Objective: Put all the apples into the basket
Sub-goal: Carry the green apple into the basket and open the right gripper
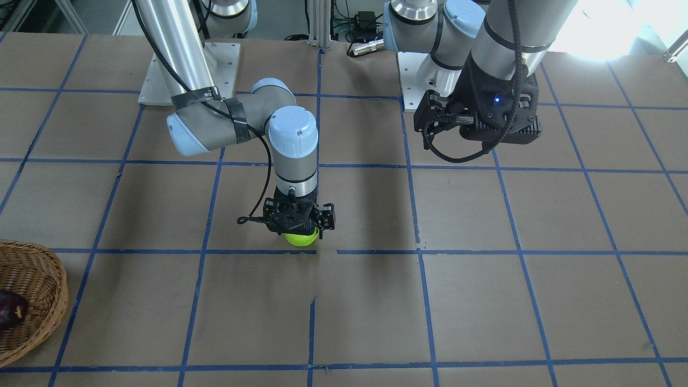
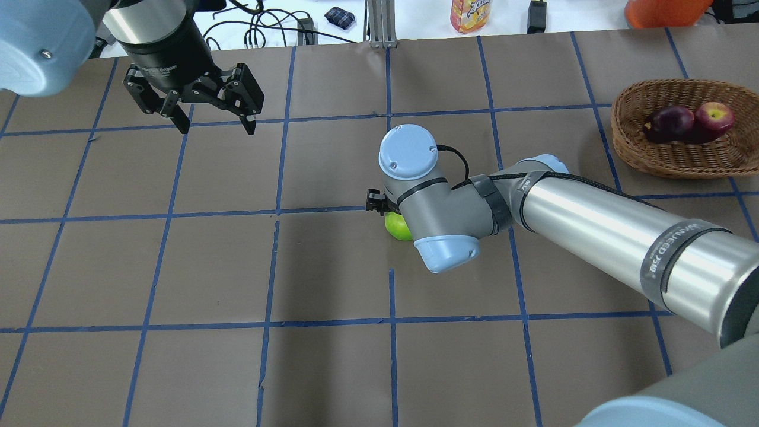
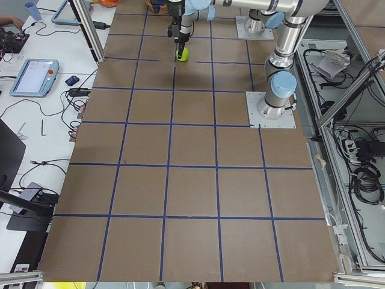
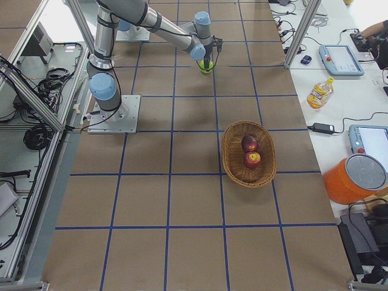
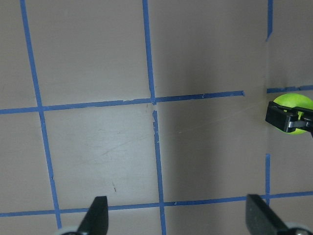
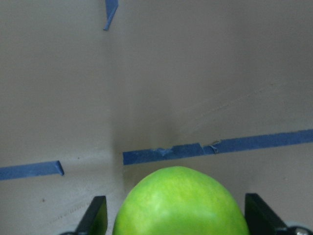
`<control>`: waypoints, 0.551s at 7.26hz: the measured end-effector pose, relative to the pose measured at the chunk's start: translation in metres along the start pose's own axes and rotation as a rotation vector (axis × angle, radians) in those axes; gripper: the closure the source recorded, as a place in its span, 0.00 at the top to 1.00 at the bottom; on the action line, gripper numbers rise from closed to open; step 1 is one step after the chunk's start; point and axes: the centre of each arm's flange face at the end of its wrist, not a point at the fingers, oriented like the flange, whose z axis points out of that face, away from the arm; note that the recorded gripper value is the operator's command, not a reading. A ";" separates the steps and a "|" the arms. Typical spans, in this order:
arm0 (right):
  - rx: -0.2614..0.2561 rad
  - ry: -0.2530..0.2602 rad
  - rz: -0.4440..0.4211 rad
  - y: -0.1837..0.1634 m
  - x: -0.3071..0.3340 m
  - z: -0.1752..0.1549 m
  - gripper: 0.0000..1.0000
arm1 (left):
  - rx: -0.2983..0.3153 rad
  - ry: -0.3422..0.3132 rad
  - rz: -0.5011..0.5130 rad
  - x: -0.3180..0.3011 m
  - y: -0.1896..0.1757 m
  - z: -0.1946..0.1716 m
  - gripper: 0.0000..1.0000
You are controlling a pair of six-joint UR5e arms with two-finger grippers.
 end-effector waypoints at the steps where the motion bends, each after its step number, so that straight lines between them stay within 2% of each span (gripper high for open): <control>1: 0.012 -0.004 -0.005 -0.002 -0.001 -0.001 0.60 | 0.008 -0.002 0.005 0.002 0.003 -0.004 1.00; 3: 0.025 -0.010 -0.025 -0.026 0.010 -0.019 0.58 | 0.012 -0.003 0.003 -0.003 0.006 -0.005 1.00; 4: 0.016 0.000 -0.018 -0.053 0.026 -0.038 0.57 | 0.012 -0.003 0.001 -0.004 0.007 -0.005 1.00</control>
